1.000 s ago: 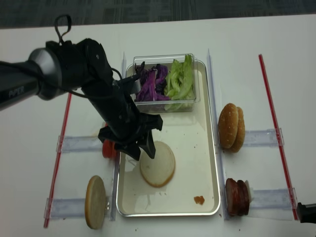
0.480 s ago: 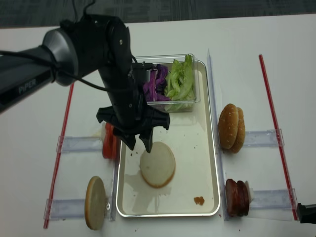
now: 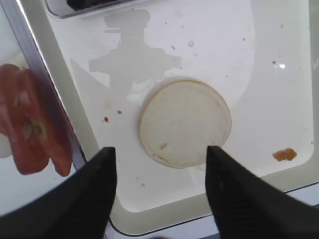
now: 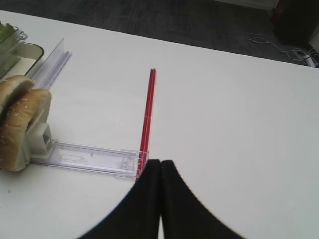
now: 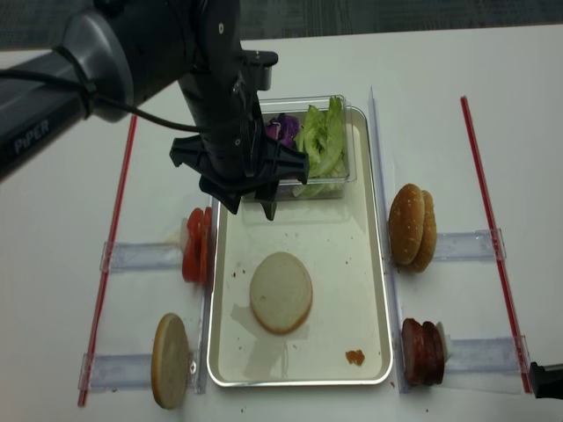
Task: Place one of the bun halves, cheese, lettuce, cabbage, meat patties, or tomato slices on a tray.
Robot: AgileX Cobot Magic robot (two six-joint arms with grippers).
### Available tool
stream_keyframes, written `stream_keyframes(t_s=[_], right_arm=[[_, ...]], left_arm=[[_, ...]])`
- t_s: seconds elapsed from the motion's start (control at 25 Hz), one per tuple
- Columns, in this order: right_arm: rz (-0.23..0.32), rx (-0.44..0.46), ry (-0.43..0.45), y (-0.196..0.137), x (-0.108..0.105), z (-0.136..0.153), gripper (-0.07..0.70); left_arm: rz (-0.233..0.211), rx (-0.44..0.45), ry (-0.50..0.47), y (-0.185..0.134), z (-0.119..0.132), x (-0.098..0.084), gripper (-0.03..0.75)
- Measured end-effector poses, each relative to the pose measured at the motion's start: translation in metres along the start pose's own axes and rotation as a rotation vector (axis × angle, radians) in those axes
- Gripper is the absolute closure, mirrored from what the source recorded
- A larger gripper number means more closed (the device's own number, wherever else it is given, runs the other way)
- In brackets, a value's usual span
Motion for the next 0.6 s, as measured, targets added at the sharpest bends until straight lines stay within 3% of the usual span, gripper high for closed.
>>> stream_keyframes(t_s=[0.32, 0.6], right_arm=[[0.000, 0.000, 0.000, 0.000, 0.000, 0.000, 0.498], [0.000, 0.000, 0.000, 0.000, 0.000, 0.000, 0.498]], left_arm=[[0.000, -0.048, 0.024, 0.003, -0.014, 0.011, 0.339], [-0.067, -0.075, 0.038, 0.010, -0.026, 0.051, 0.339]])
Point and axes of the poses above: a point on each arm's last joint axis where the gripper is mounted, z pointing out along that axis toward the gripper, x along the wrist's bending axis when the last joint is at zero, y = z × x, the point moved 3 cm from there along z, pointing out along that axis toward the gripper, and after that the axes turned 10 degrees about -z, right-handed, at the moved point
